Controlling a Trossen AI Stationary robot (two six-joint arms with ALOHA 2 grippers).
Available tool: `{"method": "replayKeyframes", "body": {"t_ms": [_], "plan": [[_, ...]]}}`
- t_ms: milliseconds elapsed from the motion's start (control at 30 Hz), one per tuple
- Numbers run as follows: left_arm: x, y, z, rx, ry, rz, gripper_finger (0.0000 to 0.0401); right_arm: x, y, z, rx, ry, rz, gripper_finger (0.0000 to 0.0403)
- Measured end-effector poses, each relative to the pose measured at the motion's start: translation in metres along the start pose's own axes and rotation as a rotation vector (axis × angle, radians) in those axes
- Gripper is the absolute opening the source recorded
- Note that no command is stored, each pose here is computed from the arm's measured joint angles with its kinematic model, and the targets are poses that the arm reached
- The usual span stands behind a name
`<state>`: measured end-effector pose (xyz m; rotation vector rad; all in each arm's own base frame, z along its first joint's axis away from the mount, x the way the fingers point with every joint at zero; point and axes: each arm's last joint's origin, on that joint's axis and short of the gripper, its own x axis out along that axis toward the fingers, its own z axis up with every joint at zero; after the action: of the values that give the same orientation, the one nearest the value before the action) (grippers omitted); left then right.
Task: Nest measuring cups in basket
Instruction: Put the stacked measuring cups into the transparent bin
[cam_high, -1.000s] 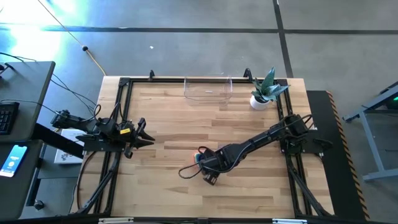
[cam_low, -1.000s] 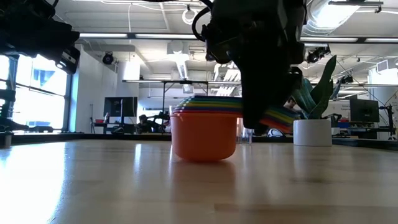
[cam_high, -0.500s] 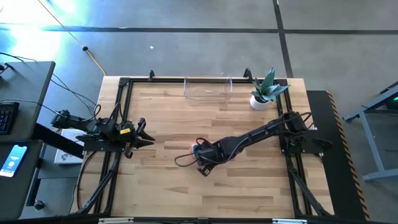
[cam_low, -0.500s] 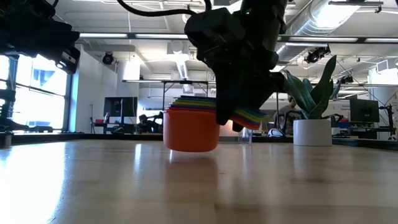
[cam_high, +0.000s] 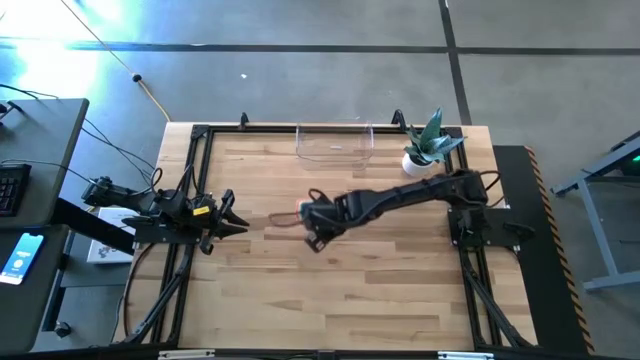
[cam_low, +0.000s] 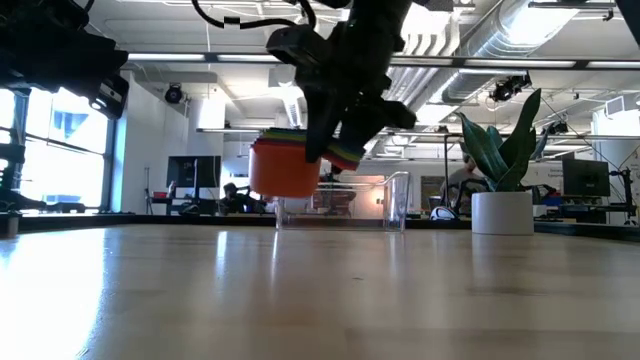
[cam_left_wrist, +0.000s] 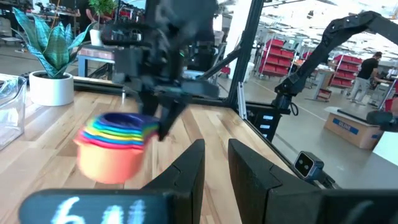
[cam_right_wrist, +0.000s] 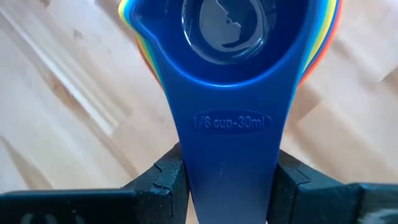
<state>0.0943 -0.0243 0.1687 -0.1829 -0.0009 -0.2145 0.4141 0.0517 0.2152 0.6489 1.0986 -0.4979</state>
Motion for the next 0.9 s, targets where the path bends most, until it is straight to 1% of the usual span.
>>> {"method": "replayKeyframes", "body": {"t_ms": [233, 533, 633, 767, 900], "plan": [[0.000, 0.000, 0.000, 0.000, 0.000, 0.000, 0.0062, -0.023, -0.023, 0.045, -0.020, -0.022, -0.038, 0.0128], [0.000, 0.000, 0.000, 0.000, 0.000, 0.000, 0.0062, -0.066, -0.063, 0.106, -0.113, -0.090, -0.083, 0.0127], [0.000, 0.000, 0.000, 0.000, 0.000, 0.000, 0.0062, -0.079, -0.081, 0.126, -0.158, -0.136, -0.112, 0.0127], [0.000, 0.000, 0.000, 0.000, 0.000, 0.000, 0.0062, -0.089, -0.113, 0.148, -0.212, -0.156, -0.134, 0.0127], [0.000, 0.000, 0.000, 0.000, 0.000, 0.000, 0.0062, -0.093, -0.150, 0.166, -0.291, -0.139, -0.138, 0.0127]]}}
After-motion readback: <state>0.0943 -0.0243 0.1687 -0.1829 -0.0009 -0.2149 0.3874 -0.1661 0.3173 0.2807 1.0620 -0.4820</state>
